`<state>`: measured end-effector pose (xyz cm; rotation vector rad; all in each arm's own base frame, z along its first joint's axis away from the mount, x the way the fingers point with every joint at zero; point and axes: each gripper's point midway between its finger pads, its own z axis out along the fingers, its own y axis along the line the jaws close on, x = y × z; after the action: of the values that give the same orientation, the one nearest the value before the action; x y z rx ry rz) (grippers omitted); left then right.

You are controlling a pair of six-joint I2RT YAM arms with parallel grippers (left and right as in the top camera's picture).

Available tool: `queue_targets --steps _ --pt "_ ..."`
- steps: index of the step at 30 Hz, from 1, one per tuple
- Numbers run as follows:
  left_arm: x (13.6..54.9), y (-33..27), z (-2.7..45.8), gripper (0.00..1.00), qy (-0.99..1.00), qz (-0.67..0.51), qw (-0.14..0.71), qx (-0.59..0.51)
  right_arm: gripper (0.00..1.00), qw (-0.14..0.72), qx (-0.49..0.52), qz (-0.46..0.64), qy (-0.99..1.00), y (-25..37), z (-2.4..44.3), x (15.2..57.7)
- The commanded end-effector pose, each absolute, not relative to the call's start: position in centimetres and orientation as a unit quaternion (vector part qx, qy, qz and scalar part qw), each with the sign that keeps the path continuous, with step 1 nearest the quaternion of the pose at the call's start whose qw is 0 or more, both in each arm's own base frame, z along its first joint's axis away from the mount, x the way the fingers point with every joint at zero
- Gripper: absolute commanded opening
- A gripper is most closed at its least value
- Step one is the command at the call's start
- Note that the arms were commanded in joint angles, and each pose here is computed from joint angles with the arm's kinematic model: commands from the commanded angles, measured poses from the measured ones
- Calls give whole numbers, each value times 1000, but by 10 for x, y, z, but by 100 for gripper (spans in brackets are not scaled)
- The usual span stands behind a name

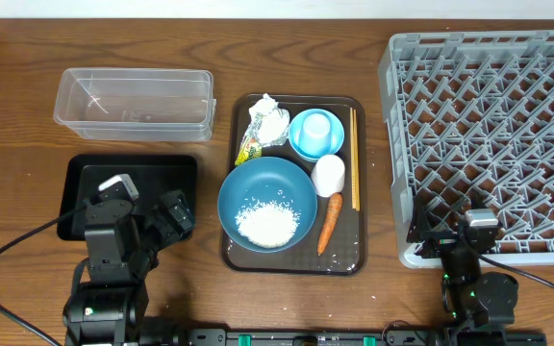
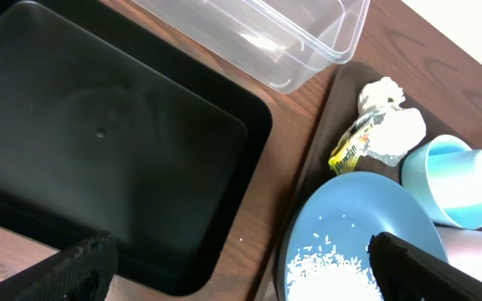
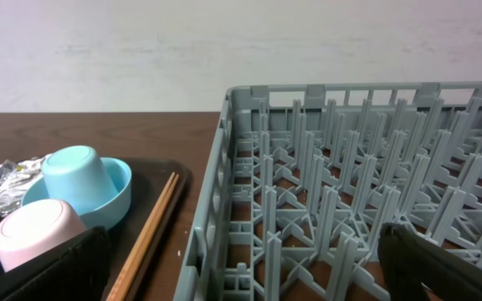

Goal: Sort waste into correct bins and load items into the dishwasher rack
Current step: 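Move the left gripper over the teal bowl of rice, then lower the left gripper and grasp the teal bowl's rim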

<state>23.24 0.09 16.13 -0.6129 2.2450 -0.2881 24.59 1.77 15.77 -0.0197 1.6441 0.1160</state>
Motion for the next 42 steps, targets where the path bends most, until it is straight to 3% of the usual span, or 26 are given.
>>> queue_targets --steps 1,6,15,26,33,42 --pt "234 -9 169 98 882 -140 387 -231 99 678 -6 56 733 18 157 246" --pt "231 -56 181 98 879 -263 361 -168 99 678 -6 56 733 18 157 246" --pt "233 -76 204 99 860 -325 369 -137 99 678 -6 56 733 18 157 246" --pt "222 -98 211 100 901 -302 287 -121 99 678 -6 56 733 18 157 246" --pt "217 -113 192 100 950 -221 201 -84 99 678 -6 56 733 18 157 246" --pt "222 -150 173 98 960 -221 167 -40 99 678 -6 56 733 18 157 246"
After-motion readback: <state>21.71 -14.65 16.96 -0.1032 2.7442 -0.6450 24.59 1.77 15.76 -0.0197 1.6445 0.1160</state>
